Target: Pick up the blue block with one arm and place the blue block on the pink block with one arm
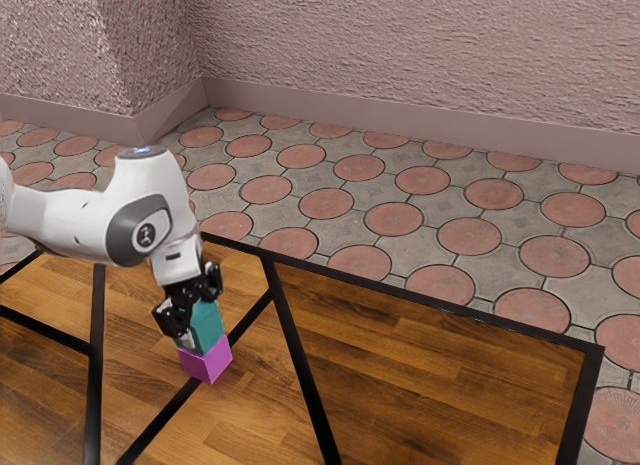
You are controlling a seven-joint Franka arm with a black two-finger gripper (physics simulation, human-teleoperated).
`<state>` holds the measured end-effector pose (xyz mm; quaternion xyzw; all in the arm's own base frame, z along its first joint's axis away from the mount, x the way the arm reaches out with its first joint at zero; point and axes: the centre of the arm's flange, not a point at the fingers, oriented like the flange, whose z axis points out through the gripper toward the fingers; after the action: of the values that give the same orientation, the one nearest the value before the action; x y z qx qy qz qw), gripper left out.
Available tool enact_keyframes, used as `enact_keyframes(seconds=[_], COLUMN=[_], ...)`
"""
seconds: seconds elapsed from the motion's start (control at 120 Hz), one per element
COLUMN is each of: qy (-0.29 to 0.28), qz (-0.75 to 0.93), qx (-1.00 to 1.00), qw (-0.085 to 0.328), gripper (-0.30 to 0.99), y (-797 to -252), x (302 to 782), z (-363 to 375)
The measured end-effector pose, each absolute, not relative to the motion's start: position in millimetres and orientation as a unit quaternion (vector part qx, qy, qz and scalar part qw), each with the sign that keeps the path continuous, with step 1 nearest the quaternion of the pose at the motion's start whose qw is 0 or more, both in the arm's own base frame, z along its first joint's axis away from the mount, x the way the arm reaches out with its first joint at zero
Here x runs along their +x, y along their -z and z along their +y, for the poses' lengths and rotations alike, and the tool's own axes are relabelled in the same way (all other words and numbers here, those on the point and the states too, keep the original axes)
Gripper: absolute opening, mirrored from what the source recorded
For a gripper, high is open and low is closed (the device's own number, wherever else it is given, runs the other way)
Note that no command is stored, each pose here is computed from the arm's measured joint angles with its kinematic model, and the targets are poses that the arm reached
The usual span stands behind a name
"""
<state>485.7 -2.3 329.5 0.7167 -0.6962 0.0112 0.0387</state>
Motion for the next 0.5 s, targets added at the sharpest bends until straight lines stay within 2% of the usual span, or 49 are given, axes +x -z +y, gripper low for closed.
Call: enact_keyframes(seconds=[0.2, 0.5], qy=[-0.007, -0.008], qz=[-0.704, -0.708], qx=[0.709, 0.705], qw=[0.044, 0.043], gripper=[0.57, 0.66], y=[-323.4, -325.5], x=[485.8, 485.6], z=[-0.9, 4.5])
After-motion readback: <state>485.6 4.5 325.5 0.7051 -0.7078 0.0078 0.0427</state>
